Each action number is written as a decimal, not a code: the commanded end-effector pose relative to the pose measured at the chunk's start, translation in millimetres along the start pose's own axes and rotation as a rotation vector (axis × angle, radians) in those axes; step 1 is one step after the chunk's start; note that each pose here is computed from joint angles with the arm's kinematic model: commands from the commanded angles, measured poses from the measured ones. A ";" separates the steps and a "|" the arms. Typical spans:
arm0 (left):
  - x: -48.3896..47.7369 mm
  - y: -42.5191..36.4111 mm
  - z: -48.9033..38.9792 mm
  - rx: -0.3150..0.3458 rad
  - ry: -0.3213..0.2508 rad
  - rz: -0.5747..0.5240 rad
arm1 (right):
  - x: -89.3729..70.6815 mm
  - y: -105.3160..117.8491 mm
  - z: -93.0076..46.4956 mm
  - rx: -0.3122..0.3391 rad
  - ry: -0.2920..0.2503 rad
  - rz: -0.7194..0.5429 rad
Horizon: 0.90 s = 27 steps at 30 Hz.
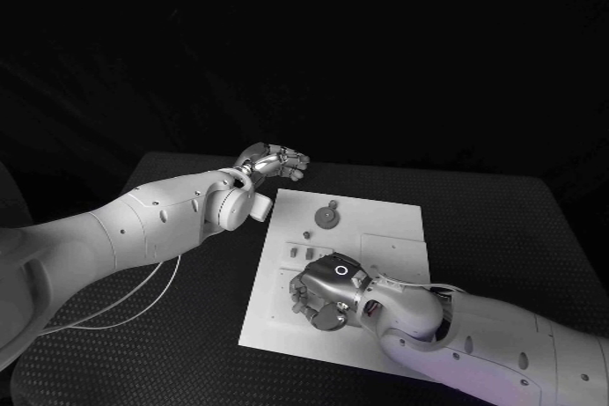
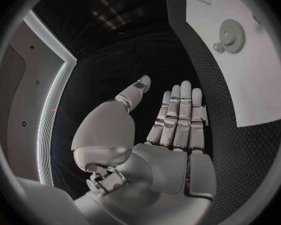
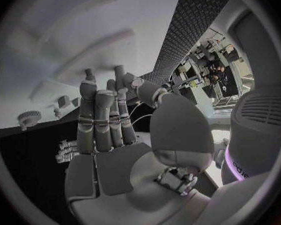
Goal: Assemble the parts on the task board
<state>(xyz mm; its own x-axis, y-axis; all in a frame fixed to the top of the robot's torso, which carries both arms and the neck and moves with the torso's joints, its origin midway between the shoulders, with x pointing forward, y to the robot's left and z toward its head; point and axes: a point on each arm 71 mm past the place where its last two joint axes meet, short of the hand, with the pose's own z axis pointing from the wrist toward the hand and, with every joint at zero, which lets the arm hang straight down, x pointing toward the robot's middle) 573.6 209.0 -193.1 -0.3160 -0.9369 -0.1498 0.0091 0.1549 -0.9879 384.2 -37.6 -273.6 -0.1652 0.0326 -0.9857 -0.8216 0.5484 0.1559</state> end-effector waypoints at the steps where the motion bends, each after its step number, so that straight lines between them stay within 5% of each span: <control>1: 2.4 -1.6 0.4 0.008 0.016 -0.010 | 4.1 1.7 0.3 0.003 0.038 -0.032; 27: 3.7 -1.3 1.3 0.003 0.021 -0.011 | 4.9 5.9 7.6 0.007 0.052 0.016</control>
<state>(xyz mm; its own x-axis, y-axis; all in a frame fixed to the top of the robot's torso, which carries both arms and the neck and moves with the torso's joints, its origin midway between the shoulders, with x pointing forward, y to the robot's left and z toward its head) 573.8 207.8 -193.4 -0.3201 -0.9357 -0.1484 0.0061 0.1546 -0.9880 384.0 -27.8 -273.5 -0.1696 0.0162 -0.9854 -0.8197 0.5528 0.1502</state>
